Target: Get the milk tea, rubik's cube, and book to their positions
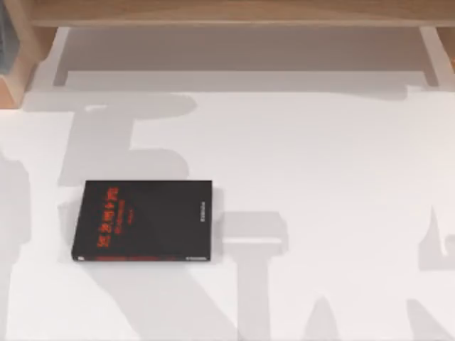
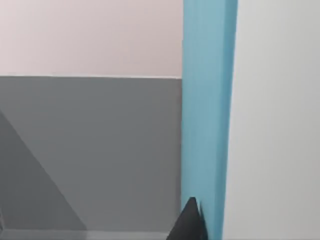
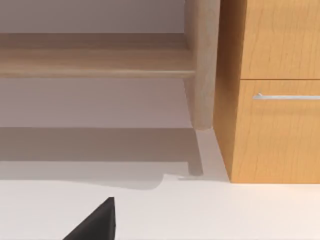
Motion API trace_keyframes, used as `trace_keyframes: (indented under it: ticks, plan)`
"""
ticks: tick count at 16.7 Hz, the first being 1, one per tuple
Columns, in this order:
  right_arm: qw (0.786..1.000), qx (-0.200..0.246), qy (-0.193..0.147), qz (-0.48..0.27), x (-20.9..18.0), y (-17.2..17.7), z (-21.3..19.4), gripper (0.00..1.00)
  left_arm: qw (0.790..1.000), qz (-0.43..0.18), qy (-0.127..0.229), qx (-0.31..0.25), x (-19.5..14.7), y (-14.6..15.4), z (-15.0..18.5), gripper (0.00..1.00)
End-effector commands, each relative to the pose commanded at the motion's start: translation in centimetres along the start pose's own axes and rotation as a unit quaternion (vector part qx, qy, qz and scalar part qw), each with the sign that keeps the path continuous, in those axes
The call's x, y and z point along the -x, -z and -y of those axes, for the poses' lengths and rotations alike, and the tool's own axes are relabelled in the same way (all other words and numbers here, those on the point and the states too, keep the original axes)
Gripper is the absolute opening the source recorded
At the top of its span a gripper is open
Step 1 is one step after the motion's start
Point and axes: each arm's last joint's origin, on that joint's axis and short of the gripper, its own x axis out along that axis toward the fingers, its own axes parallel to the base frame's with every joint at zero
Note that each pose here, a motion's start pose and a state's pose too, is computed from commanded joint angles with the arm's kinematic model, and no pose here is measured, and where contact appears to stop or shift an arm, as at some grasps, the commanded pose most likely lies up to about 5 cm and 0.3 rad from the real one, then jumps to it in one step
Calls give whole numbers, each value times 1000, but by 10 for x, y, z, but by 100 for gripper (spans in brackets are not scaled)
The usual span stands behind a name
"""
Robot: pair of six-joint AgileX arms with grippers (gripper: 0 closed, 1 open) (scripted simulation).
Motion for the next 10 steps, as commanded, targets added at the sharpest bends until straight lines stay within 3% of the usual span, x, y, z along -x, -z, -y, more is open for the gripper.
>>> trace_keyframes:
  ticks: [4,10]
  plan:
    - [1000,0,0,0,0,0,0,100,997,29,-59,-38,25,-20,4,0]
    - [1000,0,0,0,0,0,0,100,974,44,-188,-121,80,-31,29,0]
